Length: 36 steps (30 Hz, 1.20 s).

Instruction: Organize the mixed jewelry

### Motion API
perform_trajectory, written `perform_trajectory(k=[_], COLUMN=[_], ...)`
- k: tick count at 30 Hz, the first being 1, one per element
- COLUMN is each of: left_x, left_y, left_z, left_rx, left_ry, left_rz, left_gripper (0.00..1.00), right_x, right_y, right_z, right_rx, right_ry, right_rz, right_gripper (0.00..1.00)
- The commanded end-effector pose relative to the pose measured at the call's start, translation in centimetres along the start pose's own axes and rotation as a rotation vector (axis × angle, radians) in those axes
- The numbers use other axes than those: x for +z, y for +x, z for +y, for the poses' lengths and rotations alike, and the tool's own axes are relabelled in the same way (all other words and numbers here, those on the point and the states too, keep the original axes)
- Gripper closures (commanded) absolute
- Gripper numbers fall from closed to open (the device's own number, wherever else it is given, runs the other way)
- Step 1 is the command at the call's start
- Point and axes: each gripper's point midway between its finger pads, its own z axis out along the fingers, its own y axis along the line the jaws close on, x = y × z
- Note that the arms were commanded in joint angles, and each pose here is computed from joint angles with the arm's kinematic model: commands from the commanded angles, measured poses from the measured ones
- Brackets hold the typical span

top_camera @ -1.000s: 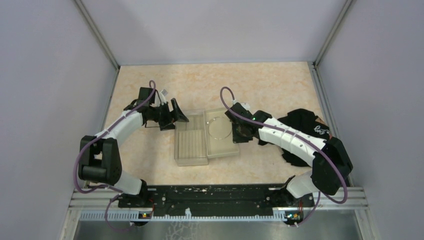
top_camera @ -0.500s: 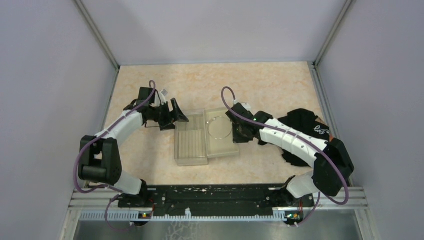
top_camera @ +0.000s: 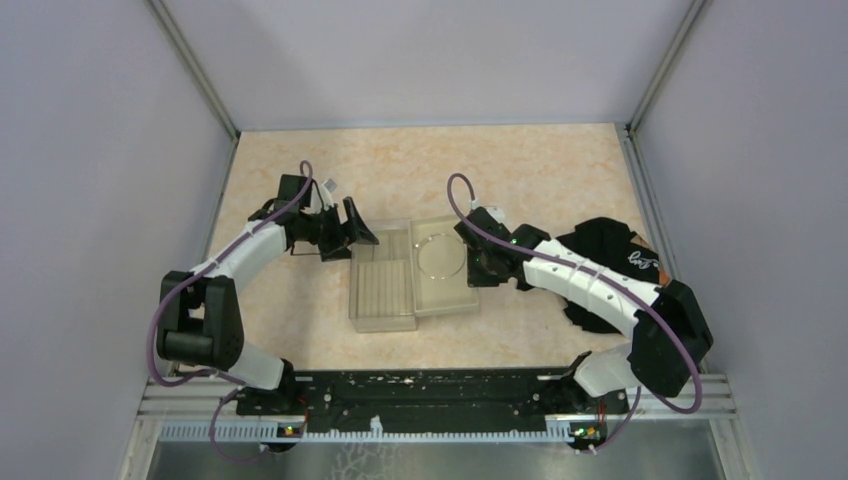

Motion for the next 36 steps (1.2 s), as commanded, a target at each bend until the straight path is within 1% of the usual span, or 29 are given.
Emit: perform_trajectory(k=[1,12,19,24,27,36], left_x=[0.3,0.5,0.7,0.9,1.0,1.2], left_y=[0.3,0.3,0.2,0.2,0.2,-0.3], left_z=[-0.9,-0.9,-0.9,-1.0,-1.1,-1.5], left_rx=[0.029,0.028,0.028,0.028,0.028,0.030], left_ry=[0.041,0.044,0.045,0.048,0.052,0.055], left_rz=[0.017,0.024,0.029,0.033,0.034,0.028], left_gripper=[0.10,0.10,0.10,0.10,0.10,0.10], right_x=[-1.5,-0.5,0.1,0.3,0.3,0.3], right_y=[-2.8,-2.4,-1.9,-2.3,-2.6,-3.3], right_z=[2.2,2.6,3.8,4.4,5.0,7.6], right_rx=[0.074,0.083,0.080,0.072,0.051,-0.087], right_ry=[-0.114,-0.126,-0.179,-0.193,-0.207,-0.229], right_rz=[-0.121,-0.103,-0.069,-0.073,-0.075,-0.091], right_gripper=[1.00,1.00,1.00,1.00,1.00,1.00])
